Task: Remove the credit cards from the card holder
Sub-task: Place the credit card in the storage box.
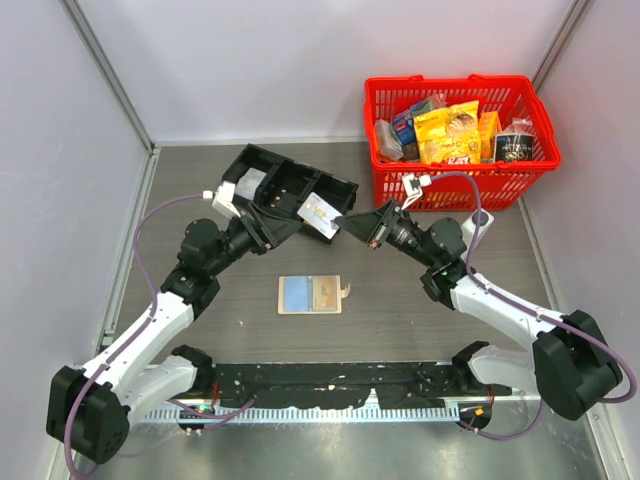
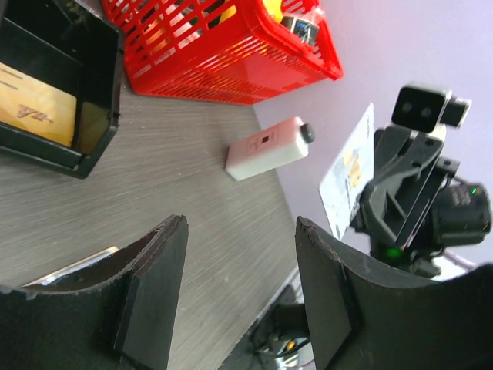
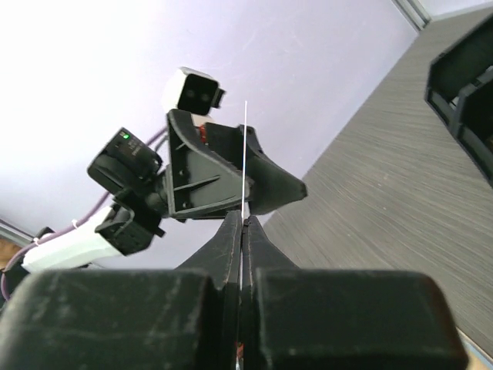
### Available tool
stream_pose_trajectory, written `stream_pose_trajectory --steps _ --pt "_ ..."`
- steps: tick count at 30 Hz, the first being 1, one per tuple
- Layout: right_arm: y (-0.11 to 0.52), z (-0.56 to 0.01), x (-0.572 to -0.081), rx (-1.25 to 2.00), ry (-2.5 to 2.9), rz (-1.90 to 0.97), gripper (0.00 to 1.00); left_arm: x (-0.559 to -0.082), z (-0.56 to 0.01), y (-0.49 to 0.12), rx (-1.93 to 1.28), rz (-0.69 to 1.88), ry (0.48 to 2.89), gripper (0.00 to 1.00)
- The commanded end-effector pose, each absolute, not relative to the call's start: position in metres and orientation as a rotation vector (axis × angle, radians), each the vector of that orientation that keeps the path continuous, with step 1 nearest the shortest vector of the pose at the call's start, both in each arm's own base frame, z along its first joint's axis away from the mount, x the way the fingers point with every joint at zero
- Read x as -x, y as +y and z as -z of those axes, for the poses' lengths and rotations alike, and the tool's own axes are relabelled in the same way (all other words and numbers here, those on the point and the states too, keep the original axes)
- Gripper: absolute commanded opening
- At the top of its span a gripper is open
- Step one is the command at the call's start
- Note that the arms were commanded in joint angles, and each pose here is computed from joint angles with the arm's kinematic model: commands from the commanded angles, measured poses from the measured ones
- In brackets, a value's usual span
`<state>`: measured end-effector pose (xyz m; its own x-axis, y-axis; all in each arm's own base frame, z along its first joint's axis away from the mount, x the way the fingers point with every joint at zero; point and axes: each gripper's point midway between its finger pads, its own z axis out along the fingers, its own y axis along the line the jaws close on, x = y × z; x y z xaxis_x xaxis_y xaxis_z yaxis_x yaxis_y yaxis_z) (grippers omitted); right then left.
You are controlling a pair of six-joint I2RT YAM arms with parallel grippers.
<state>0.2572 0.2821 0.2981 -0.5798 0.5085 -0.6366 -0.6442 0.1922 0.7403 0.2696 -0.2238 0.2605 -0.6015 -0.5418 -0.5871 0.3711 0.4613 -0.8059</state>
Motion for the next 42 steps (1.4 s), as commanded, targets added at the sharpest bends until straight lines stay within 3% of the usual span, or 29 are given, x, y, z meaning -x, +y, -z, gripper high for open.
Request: stream_pose_trajectory --steps 1,10,22,32,42 --pt "0.282 -0.331 -0.261 0.025 1.387 -1.586 0.01 -0.278 -0.314 -0.227 0.213 1.406 1.602 0.61" --pt "0.289 -0.324 -0.263 -0.088 1.388 -1.56 0.01 -0.27 -0.333 -0.234 0.187 1.499 1.489 0.58" --pt "0.27 -0.328 -0.268 -0.201 1.351 -1.492 0.01 -0.271 -0.31 -0.221 0.321 1.462 1.481 0.56" --pt "0.297 -0.322 -0.263 -0.164 1.372 -1.643 0.01 -0.273 -0.319 -0.248 0.244 1.534 1.497 0.56" --pt "0.303 -0.316 -0.263 -0.17 1.382 -1.668 0.01 -0.278 -0.314 -0.251 0.272 1.534 1.501 0.34"
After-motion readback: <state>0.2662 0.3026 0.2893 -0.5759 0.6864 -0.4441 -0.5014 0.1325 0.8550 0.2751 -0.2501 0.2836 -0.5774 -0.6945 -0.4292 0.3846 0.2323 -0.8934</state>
